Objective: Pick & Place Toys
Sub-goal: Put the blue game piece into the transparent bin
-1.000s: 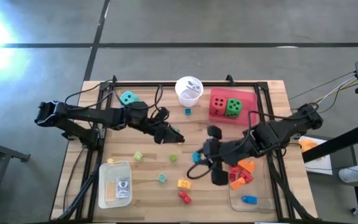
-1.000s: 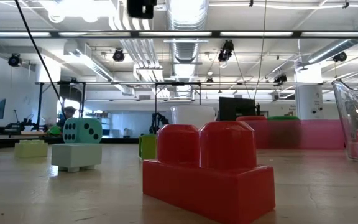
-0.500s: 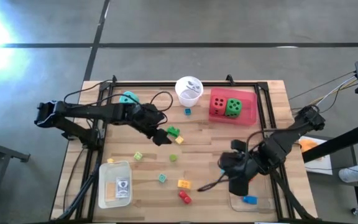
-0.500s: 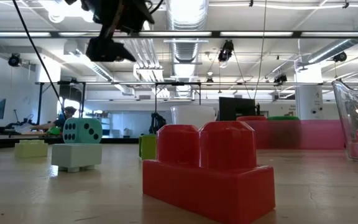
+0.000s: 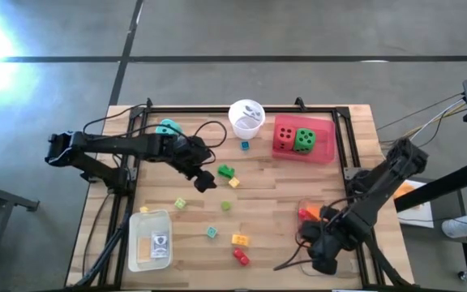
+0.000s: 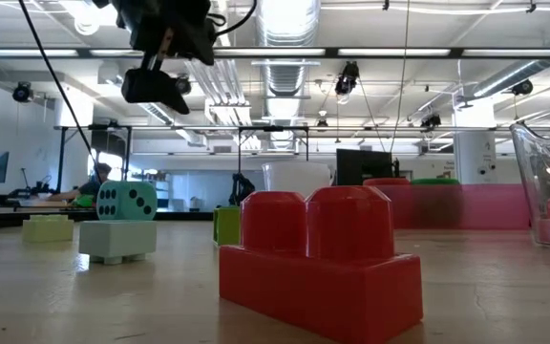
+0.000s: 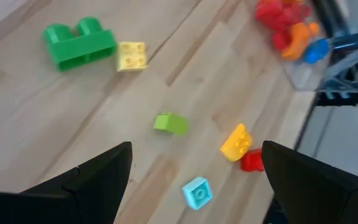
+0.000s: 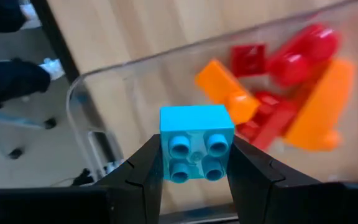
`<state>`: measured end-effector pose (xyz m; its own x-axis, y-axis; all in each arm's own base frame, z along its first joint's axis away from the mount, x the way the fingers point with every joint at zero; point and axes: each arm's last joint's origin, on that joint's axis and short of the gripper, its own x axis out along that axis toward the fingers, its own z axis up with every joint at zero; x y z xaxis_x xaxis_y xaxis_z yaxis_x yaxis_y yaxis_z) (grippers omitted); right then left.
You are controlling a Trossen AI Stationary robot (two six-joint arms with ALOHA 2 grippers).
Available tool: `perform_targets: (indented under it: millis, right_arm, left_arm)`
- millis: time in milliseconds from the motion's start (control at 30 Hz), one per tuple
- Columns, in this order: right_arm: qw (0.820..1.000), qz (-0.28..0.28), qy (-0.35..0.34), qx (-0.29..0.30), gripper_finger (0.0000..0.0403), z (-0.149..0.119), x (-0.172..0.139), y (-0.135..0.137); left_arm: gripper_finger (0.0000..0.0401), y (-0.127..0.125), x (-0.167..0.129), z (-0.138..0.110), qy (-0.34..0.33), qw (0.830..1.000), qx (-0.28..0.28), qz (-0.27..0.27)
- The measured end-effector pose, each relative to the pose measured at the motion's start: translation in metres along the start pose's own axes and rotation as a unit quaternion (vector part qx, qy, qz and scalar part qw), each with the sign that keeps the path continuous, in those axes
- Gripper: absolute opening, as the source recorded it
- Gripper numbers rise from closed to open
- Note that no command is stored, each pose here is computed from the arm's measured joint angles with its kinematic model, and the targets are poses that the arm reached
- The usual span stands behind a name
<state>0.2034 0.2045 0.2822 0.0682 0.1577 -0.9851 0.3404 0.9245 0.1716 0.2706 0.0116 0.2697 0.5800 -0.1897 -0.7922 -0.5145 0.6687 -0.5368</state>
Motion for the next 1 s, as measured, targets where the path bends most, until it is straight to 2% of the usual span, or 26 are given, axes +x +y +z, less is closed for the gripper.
perform_targets:
  millis: [133,267,533,767,1000]
  right_arm:
    - [0.999,0.038,0.007,0.013,0.013,-0.012,0.021,0.002]
    - [0.999,0.047,0.012,0.022,0.013,-0.019,0.041,0.0]
    - [0.998,0.004,0.047,0.031,0.013,-0.027,0.075,-0.022]
    - [0.998,0.015,0.064,0.023,0.013,-0.031,0.096,-0.032]
    - [0.998,0.0,0.07,0.011,0.013,-0.033,0.109,-0.041]
  left_arm:
    - [0.0358,0.002,0.001,-0.001,0.004,1.0,-0.002,0.008]
    - [0.0358,0.002,0.001,-0.002,0.005,1.0,-0.003,0.009]
    - [0.0358,0.002,0.001,-0.002,0.005,1.0,-0.011,0.009]
    - [0.0358,0.002,0.001,-0.002,0.005,1.0,-0.012,0.009]
    - [0.0358,0.003,0.001,-0.001,-0.001,1.0,-0.013,0.015]
